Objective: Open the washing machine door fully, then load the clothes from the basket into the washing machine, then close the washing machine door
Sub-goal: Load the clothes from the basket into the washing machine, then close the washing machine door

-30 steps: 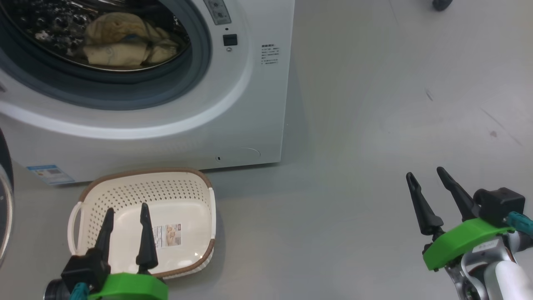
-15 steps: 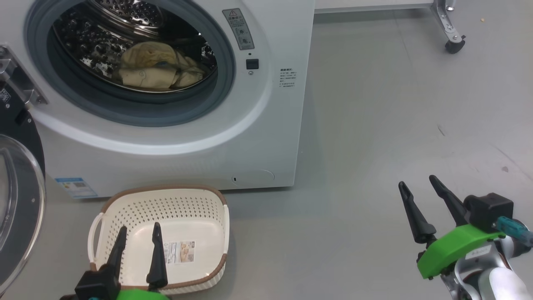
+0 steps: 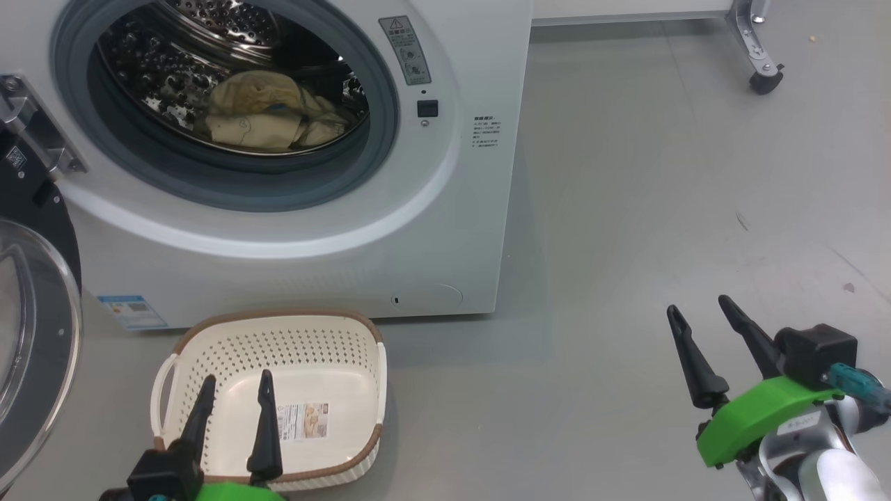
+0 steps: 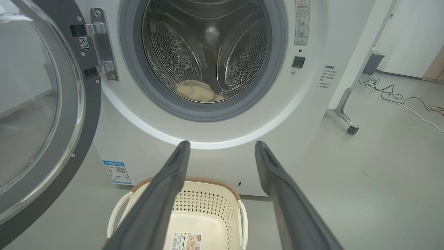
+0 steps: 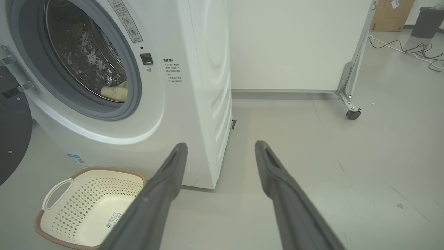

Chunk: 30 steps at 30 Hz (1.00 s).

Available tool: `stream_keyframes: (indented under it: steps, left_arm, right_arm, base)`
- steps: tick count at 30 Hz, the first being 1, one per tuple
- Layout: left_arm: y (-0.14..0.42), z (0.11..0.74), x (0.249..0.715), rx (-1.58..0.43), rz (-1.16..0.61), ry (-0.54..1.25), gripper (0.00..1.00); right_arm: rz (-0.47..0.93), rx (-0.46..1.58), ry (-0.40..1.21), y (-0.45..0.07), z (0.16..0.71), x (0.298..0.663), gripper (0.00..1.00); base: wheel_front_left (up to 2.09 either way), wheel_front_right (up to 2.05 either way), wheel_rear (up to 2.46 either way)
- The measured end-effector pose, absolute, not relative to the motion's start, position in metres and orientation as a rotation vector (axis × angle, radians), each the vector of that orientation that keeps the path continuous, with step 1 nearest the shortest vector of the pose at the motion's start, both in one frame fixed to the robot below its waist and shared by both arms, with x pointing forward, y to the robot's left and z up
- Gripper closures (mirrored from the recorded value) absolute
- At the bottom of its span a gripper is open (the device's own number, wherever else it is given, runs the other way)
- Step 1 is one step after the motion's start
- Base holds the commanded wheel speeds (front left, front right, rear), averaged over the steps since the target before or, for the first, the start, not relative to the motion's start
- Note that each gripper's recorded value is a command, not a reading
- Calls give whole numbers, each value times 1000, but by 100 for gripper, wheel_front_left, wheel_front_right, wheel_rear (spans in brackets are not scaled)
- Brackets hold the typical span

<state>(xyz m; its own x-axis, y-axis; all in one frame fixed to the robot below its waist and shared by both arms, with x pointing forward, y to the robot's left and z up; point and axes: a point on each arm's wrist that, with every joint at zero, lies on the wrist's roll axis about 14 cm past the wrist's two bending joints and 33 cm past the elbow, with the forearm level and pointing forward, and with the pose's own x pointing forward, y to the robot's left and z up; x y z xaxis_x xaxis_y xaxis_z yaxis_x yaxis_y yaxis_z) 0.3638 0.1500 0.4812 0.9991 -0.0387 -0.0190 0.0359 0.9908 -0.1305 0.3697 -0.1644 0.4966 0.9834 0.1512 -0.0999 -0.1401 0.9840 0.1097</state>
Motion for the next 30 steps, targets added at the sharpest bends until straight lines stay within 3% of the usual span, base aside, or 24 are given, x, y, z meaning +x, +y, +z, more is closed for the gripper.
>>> stream_keyframes:
  steps: [21,30]
  left_arm:
    - [153,479,362,-116,-42,29,0]
    - [153,480,363,-105,-45,23,0]
  right_arm:
    - [156,105,124,-161,491,372,0]
    - [163,107,131,-158,489,375,0]
  base:
    - [-2,2,0]
    - [-96,96,0]
